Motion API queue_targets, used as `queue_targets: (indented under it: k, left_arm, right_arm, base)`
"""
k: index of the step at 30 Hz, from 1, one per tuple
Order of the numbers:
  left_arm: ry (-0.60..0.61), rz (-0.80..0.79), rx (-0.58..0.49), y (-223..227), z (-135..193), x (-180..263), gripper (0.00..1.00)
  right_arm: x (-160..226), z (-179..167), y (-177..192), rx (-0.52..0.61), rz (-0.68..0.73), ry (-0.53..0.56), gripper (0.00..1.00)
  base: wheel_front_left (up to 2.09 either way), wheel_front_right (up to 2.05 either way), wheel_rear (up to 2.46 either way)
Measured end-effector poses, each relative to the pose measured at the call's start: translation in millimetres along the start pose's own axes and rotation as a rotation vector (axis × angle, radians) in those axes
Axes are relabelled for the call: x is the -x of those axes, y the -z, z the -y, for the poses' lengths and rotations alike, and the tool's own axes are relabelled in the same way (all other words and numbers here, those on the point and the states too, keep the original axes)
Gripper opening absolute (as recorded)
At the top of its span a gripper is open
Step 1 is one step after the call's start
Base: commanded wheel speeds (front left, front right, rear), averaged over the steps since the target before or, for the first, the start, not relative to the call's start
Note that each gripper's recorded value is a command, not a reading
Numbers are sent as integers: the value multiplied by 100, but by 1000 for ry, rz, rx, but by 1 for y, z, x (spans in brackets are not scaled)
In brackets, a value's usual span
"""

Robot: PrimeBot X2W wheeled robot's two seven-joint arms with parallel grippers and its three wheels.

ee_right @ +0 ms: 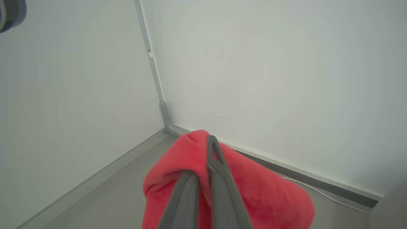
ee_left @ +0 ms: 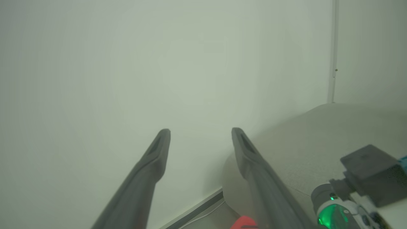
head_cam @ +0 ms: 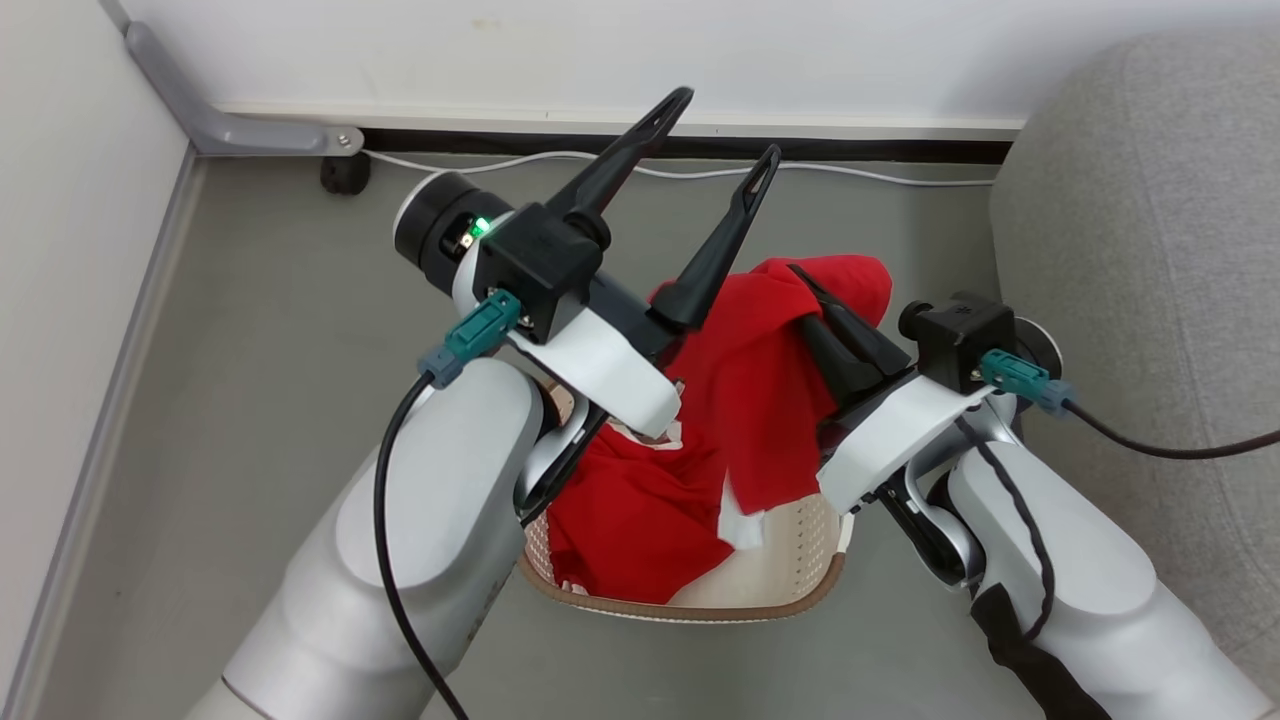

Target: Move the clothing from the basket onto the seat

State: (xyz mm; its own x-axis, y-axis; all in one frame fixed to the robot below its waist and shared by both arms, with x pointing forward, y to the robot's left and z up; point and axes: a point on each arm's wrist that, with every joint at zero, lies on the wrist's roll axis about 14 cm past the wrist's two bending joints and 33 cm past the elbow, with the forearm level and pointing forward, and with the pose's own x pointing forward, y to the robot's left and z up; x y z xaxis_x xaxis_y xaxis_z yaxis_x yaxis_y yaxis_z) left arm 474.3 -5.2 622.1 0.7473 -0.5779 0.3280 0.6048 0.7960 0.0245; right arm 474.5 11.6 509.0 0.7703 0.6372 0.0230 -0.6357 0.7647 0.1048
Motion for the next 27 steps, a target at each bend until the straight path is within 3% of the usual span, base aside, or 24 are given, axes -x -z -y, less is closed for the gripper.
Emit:
queue_targets:
  k: [11,27]
  left_arm:
    - [43,-54,63,27,22,1,100]
    - [219,-116,178,60,90,-11,100]
  right_arm:
    - [30,37,-23,-14,73,133,0]
    - [119,99,-80,24,230,412,0]
  base:
    - [0,0,0]
    - [0,0,0]
